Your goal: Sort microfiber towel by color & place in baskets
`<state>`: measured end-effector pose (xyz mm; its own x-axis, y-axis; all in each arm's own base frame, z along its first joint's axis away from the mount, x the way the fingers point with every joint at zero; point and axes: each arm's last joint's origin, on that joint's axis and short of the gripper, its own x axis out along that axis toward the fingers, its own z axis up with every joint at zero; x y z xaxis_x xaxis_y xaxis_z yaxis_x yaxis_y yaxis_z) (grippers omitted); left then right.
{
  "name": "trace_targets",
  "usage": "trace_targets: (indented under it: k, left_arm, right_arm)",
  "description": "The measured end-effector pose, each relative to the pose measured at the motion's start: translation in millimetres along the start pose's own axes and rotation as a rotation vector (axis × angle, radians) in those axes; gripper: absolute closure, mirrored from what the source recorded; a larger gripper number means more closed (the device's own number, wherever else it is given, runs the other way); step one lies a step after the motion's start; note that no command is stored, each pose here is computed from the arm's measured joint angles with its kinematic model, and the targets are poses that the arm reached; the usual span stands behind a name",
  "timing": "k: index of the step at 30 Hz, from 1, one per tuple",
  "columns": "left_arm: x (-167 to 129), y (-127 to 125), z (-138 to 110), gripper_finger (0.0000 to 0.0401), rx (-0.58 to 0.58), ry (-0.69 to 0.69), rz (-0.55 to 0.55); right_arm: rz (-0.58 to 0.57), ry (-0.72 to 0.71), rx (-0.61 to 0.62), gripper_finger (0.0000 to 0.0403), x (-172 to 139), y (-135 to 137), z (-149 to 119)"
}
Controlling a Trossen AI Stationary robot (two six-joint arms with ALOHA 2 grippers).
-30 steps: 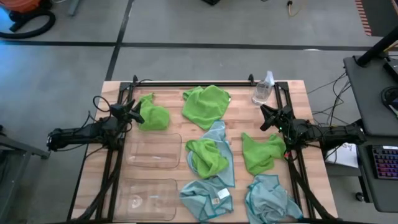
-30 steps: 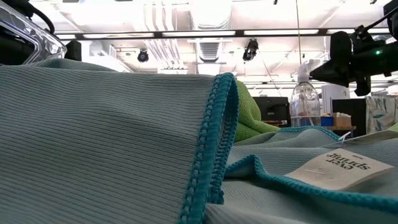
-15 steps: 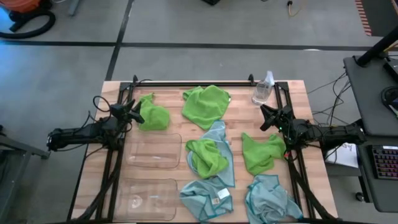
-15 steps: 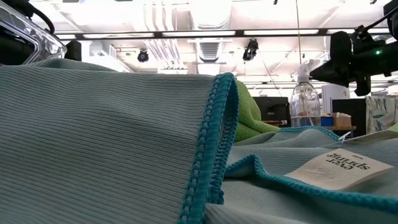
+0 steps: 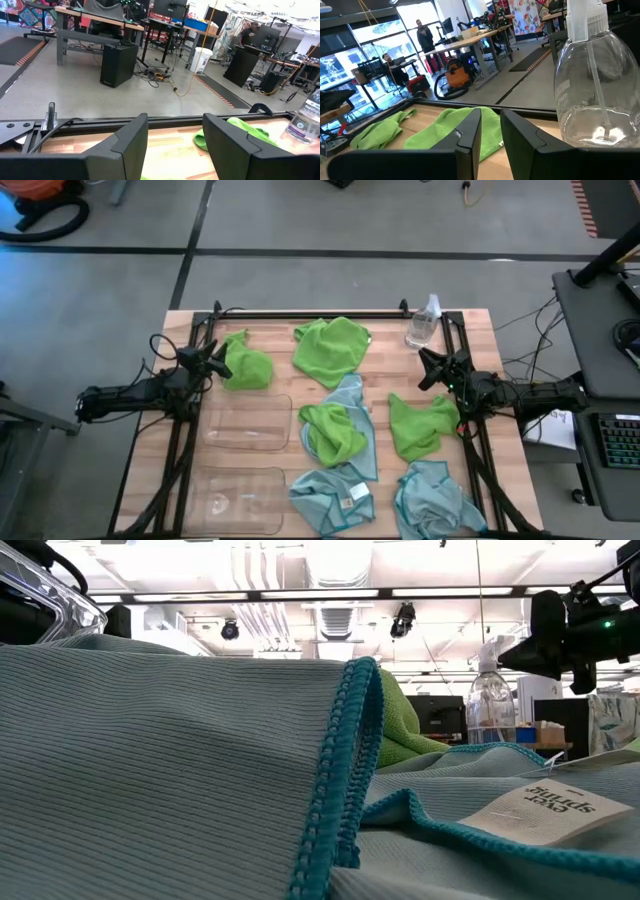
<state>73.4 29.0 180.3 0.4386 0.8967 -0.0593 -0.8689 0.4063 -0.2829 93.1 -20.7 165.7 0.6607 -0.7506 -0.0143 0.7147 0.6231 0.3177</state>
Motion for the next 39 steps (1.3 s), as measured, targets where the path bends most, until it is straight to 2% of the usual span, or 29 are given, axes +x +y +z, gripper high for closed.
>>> trace_targets:
  k: [15, 22, 39]
  left_arm:
    - [0.0, 0.0, 0.0, 0.0227, 0.004, 0.000, 0.000]
    - [0.0, 0.0, 0.1, 0.0227, 0.171, 0.000, 0.001]
    - [0.0, 0.0, 0.2, 0.0227, 0.172, -0.001, 0.000]
  right_arm:
    - [0.000, -0.001, 0.000, 0.0335, 0.0, 0.0, 0.1]
    - [0.000, -0.001, 0.002, 0.0335, 0.0, 0.0, 0.2]
    - [0.000, -0.002, 0.003, 0.0335, 0.0, 0.1, 0.3]
